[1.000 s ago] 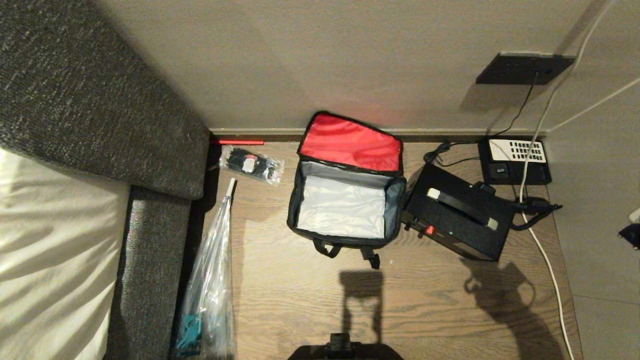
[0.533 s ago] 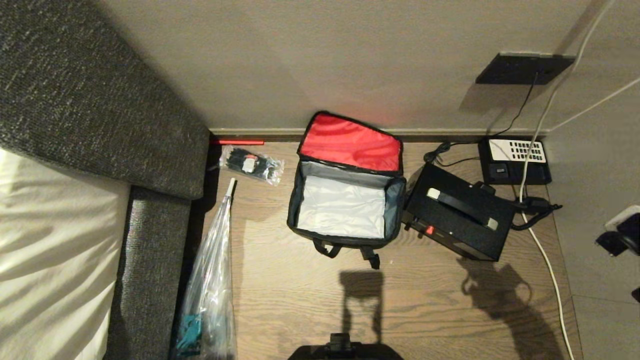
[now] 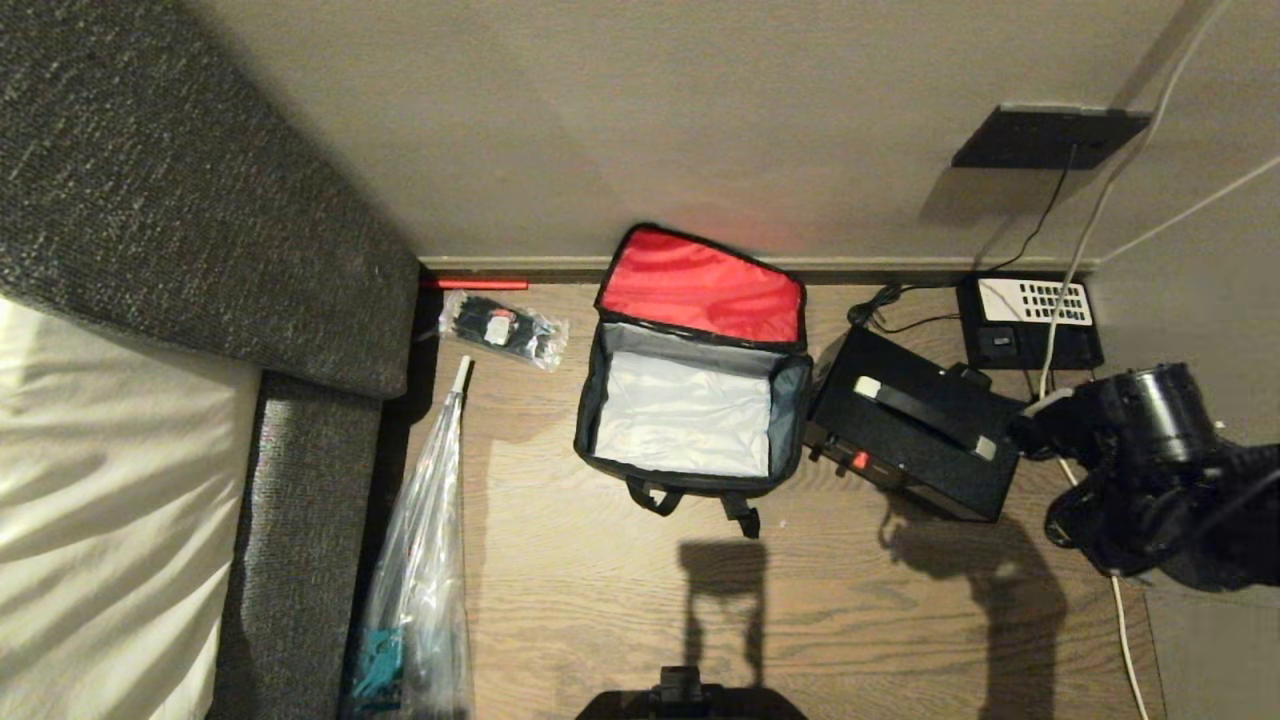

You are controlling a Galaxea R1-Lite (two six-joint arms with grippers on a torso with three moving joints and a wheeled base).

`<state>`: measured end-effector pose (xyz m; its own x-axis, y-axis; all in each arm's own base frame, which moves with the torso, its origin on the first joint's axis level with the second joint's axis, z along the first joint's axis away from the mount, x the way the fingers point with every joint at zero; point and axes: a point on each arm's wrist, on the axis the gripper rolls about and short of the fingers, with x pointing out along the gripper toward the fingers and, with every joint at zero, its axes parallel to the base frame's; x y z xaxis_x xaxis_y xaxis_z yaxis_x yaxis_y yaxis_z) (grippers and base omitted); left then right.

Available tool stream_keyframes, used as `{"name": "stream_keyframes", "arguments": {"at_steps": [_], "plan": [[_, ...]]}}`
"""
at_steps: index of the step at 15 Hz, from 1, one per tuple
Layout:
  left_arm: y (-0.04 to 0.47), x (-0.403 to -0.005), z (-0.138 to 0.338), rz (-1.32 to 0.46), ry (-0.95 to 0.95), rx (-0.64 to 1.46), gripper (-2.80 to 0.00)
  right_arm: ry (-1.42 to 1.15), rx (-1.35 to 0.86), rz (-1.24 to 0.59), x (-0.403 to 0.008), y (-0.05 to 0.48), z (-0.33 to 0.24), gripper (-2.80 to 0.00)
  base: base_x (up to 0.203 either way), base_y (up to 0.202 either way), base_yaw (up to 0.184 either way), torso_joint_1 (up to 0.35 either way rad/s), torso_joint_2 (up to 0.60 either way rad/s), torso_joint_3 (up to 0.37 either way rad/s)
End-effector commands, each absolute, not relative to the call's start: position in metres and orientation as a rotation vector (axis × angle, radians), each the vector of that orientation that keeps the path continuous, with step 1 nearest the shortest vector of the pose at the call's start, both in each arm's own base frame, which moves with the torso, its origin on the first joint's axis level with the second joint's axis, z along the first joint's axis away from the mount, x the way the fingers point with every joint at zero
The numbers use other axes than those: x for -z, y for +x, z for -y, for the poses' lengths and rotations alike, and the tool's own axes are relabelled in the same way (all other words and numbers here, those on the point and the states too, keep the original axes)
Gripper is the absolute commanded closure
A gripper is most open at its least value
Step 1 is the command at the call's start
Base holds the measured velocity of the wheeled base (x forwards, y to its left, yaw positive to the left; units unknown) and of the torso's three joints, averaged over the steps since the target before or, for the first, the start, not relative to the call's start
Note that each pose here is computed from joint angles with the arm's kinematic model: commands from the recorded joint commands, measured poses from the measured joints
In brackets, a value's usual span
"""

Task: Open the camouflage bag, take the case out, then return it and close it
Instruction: Grip the handle again

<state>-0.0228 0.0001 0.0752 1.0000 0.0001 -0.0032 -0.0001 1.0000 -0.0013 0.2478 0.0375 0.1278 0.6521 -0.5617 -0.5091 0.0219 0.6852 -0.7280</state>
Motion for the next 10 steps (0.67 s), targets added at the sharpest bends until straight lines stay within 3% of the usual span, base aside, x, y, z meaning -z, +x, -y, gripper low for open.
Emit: {"name": "stream_keyframes", "arguments": {"at_steps": [1, 5, 10], "plan": [[-0.023, -0.075, 0.000, -0.003, -0.002, 0.000, 0.00, -0.795, 0.317, -0.881, -0.092, 0.290, -0.051, -2.80, 0.000, 0.000, 0.000, 0.000, 0.00, 0.000], [-0.023, -0.075, 0.000, -0.003, -0.002, 0.000, 0.00, -0.814, 0.282, -0.791, -0.095, 0.338, -0.084, -2.80, 0.000, 0.000, 0.000, 0.000, 0.00, 0.000], [-0.023, -0.075, 0.000, -0.003, -0.002, 0.000, 0.00, -0.990, 0.319, -0.730, -0.103, 0.351, -0.111, -2.80, 0.000, 0.000, 0.000, 0.000, 0.00, 0.000]]}}
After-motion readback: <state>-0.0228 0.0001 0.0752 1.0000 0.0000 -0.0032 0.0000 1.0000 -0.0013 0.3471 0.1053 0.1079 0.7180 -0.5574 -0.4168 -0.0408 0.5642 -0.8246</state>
